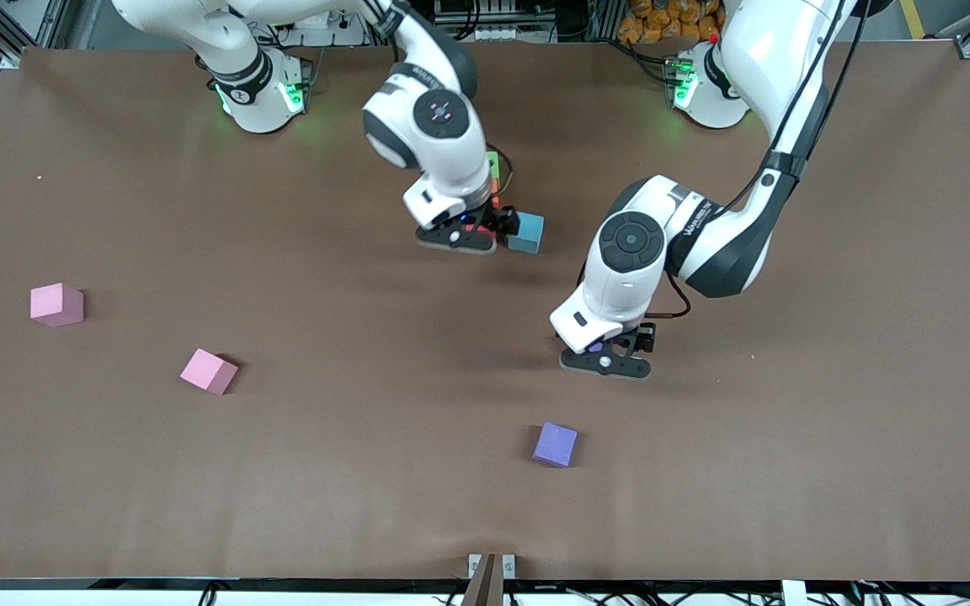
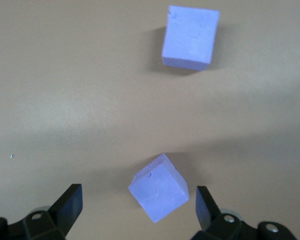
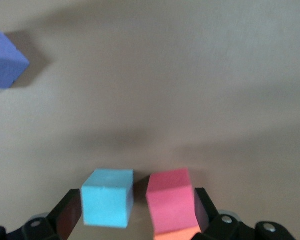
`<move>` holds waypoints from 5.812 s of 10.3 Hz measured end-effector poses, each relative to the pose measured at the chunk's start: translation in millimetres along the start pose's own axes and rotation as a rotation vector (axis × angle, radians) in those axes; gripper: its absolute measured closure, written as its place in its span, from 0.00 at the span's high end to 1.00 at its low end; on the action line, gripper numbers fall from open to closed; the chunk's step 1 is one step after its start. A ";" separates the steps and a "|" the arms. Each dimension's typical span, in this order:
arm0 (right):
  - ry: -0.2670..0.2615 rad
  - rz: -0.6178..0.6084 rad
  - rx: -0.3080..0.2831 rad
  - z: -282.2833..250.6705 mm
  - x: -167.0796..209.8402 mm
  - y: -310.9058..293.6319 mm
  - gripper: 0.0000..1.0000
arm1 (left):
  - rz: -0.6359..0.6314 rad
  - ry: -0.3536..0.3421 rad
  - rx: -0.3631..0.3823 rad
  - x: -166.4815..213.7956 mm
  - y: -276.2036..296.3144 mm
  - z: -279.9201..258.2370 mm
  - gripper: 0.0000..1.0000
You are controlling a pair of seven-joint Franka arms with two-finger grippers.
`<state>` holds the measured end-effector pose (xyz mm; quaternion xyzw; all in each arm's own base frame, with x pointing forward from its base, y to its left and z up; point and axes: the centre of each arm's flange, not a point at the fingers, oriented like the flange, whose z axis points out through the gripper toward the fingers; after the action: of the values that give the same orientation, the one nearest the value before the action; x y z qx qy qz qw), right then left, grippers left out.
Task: Arrange blocks into number 1
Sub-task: 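Reach the left gripper to a purple cube while the right gripper grasps cyan, then grasp the purple cube with the left gripper while the right gripper lifts cyan, then set the cyan cube next to the pink cube and open the right gripper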
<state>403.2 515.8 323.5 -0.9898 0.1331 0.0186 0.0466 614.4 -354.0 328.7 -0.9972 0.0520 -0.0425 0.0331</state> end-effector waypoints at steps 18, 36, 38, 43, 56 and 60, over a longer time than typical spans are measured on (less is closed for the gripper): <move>0.092 -0.071 -0.068 107.1 -66.6 -60.0 1.00 | -0.593 -0.182 -0.056 6.8 -20.6 72.5 1.00; 0.108 -0.185 -0.099 101.7 31.2 -31.5 0.54 | -0.607 -0.246 -0.013 -12.3 -5.2 117.4 1.00; 0.088 -0.207 -0.145 105.5 25.6 -27.5 0.54 | -0.609 -0.253 -0.008 -15.7 -1.1 121.8 1.00; 0.026 -0.226 -0.159 101.3 25.2 -4.3 0.54 | -0.608 -0.263 0.001 -20.7 5.1 129.3 0.81; 0.026 -0.251 -0.116 106.4 8.8 4.6 0.54 | -0.516 -0.179 0.013 -15.5 20.9 105.0 0.59; 0.026 -0.250 -0.117 106.4 9.4 5.0 0.54 | -0.514 -0.165 0.005 -13.0 20.8 94.0 0.59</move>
<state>408.3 518.9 216.7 -0.9999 0.0079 0.0076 -0.0108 607.7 -367.5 232.6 -0.9776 -0.2060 0.0318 0.0276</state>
